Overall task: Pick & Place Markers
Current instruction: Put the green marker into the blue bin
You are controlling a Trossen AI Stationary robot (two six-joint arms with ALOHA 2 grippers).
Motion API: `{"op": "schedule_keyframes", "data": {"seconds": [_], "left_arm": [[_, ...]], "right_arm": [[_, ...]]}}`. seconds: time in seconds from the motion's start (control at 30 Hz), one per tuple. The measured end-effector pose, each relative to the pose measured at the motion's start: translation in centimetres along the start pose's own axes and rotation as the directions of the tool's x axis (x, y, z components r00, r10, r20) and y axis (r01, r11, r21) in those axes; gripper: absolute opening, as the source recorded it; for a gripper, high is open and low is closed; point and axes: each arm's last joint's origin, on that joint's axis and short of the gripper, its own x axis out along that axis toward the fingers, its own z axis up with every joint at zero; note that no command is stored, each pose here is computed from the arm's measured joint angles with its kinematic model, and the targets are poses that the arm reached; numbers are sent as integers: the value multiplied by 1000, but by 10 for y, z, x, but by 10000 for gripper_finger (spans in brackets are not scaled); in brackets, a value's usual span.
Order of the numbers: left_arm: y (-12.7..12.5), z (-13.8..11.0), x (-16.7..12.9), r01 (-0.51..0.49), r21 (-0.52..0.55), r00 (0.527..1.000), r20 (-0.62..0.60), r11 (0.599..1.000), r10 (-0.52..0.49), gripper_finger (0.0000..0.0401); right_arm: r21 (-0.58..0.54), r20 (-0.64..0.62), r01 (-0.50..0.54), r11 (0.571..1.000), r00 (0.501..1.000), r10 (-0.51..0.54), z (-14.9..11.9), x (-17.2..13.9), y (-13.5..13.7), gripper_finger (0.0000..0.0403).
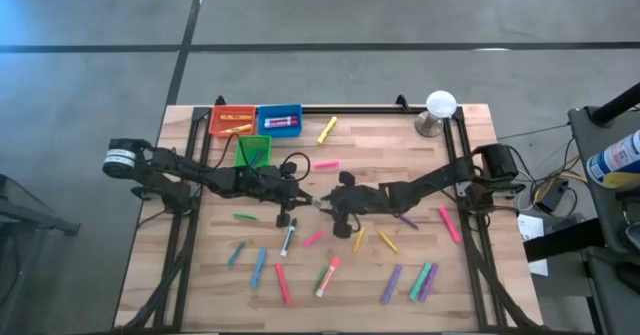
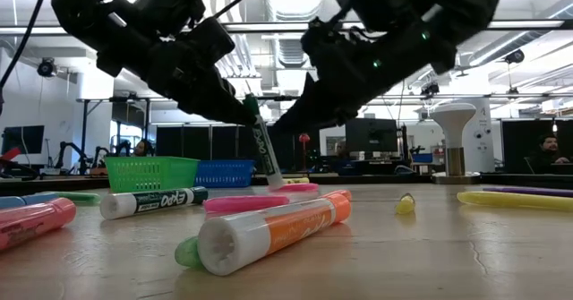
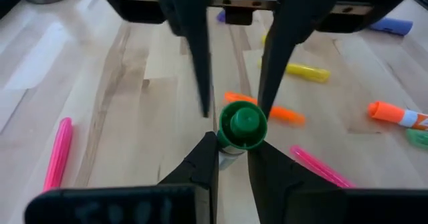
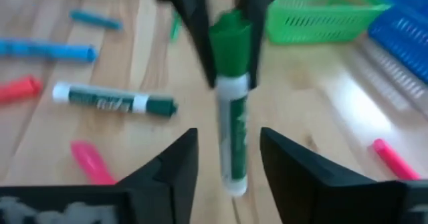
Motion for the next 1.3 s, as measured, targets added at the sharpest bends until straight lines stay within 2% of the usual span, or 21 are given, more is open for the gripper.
{"op": "schedule_keyframes", "data": {"seconds": [0.17, 0.3, 0.47, 0.67, 0.97, 1.17, 1.3], "left_arm": [[1, 8, 1, -2, 5, 1000, 24, 1000, 2, 59], [1, 15, 1, -4, 12, 999, 45, 1000, 4, 59], [1, 18, 1, -4, 12, 999, 53, 1000, 3, 59], [1, 21, 1, 0, -27, 997, 81, 1000, 2, 65], [2, 29, -1, -1, -61, 981, 195, 998, 13, 88], [2, 30, -1, 0, -55, 977, 214, 998, 11, 87], [3, 30, -1, -41, -62, 976, 210, 997, 53, 67]], "right_arm": [[30, 48, 10, 999, 999, -11, -3, -1, -6, 191], [26, 43, 11, 1000, 999, -12, -9, 5, -6, 197], [21, 60, 4, 1000, 998, -5, -12, 9, -5, 160], [3, 130, 2, 1000, 992, -3, -8, 8, -4, 54], [8, 215, -14, 1000, 977, 12, 0, 6, -3, 52], [-2, 231, -27, 1000, 972, 27, 2, 5, -3, 52], [0, 229, -28, 1000, 973, 27, 2, 5, -4, 57]]}}
